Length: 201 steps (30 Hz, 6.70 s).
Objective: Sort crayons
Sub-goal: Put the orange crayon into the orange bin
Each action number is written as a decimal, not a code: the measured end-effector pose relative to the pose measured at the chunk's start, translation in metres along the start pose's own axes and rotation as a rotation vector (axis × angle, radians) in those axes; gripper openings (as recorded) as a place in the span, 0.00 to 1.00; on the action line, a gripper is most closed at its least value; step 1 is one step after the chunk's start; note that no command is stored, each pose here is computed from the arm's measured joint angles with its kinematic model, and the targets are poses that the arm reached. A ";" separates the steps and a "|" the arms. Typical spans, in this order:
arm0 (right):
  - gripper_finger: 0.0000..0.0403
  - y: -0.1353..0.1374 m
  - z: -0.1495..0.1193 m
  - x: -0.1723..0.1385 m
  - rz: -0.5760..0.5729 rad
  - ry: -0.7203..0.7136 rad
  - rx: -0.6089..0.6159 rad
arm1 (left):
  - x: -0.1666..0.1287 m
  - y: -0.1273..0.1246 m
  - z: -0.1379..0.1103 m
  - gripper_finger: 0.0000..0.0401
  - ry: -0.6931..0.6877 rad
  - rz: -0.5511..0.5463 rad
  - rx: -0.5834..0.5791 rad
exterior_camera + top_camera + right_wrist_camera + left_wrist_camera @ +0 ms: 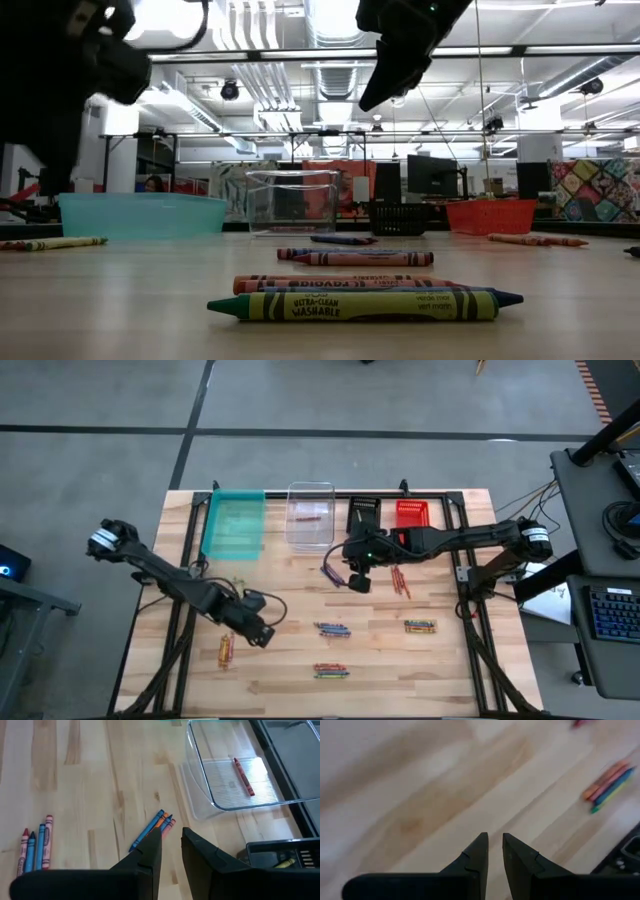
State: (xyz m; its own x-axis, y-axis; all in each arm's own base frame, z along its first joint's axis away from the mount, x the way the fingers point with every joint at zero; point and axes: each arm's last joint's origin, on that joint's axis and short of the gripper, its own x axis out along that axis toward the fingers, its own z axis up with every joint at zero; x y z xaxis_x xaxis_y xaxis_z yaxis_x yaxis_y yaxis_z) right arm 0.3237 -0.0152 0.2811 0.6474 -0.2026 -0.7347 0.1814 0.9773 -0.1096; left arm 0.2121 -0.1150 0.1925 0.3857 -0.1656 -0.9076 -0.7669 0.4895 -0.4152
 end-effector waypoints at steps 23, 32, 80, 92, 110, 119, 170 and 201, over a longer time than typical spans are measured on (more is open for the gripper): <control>0.15 -0.001 -0.021 -0.007 -0.009 0.246 0.025 | -0.001 -0.014 -0.031 0.10 0.133 0.352 -0.029; 0.15 0.005 -0.046 -0.002 0.022 0.393 0.058 | 0.004 -0.003 -0.031 0.22 0.119 0.424 -0.038; 0.15 0.075 -0.087 -0.018 0.108 0.538 0.087 | 0.020 0.022 -0.047 0.29 0.062 0.459 -0.025; 0.15 0.092 -0.088 -0.049 0.178 0.447 0.062 | 0.020 0.022 -0.049 0.29 0.015 0.446 -0.025; 0.15 0.075 -0.119 -0.035 -0.163 0.470 0.478 | 0.009 -0.003 -0.048 0.29 -0.044 0.342 0.101; 0.15 0.055 -0.140 -0.022 -0.328 0.555 0.616 | 0.001 -0.017 -0.045 0.29 -0.118 0.289 0.218; 0.21 0.051 -0.201 0.016 -0.412 0.558 0.671 | -0.007 -0.030 -0.025 0.29 -0.350 0.294 0.441; 0.02 0.045 -0.176 -0.013 -0.353 0.416 0.723 | -0.005 -0.045 -0.024 0.29 -0.422 0.183 0.550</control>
State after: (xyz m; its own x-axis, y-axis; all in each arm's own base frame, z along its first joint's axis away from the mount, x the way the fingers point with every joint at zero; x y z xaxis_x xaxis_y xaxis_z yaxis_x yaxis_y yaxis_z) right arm 0.1928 0.0422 0.1678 0.1716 -0.3072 -0.9360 0.8302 0.5566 -0.0305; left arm 0.2319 -0.1567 0.2141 0.5263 0.2512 -0.8124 -0.5111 0.8570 -0.0661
